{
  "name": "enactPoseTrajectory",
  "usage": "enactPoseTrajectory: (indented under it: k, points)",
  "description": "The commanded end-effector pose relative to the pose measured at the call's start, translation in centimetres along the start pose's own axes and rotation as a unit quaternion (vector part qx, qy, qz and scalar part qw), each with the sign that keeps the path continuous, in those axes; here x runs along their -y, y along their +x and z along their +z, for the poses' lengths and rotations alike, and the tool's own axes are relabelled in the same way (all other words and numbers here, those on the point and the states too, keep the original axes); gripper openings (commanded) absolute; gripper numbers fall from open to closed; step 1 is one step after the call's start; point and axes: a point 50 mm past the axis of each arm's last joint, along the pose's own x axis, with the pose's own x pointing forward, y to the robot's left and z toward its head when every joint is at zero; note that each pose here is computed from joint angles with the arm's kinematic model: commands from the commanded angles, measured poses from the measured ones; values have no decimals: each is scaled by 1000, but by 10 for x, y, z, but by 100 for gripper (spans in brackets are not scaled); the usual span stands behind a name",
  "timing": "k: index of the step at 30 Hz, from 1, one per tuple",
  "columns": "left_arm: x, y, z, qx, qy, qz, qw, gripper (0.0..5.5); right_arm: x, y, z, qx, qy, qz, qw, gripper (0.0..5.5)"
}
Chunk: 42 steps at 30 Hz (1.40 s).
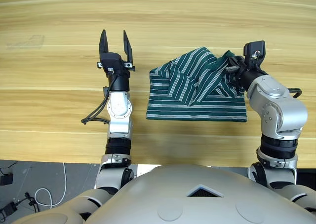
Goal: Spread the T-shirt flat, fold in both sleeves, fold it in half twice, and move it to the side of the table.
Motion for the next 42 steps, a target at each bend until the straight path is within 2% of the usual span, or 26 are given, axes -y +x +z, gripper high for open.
enactPoseTrajectory:
  k: [1,6,12,17,20,24,29,36,42]
  points:
    - [0,0,-1,-6,3,2,1000,266,3,1,-1,-2,1,-5,1000,5]
    - [2,0,-1,-6,3,1,1000,266,2,1,3,16,-1,1,1000,5]
    - [11,-1,3,-3,-17,-35,999,266,-1,-10,60,195,-16,48,980,5]
    - [27,-5,29,29,-77,-127,989,266,-6,-16,79,249,-31,82,965,5]
    - [36,-11,39,14,-157,-210,965,266,-9,-17,86,262,-36,98,959,5]
    - [39,-19,48,-25,-271,-304,913,266,-15,-19,89,268,-45,122,955,5]
    - [35,-12,35,-115,-330,-349,869,266,-21,-24,94,288,-60,149,944,5]
    - [48,15,16,-178,-259,-380,870,266,-30,-26,94,296,-65,170,938,5]
    - [66,25,13,-199,-214,-436,851,266,-33,-26,94,298,-67,177,936,5]
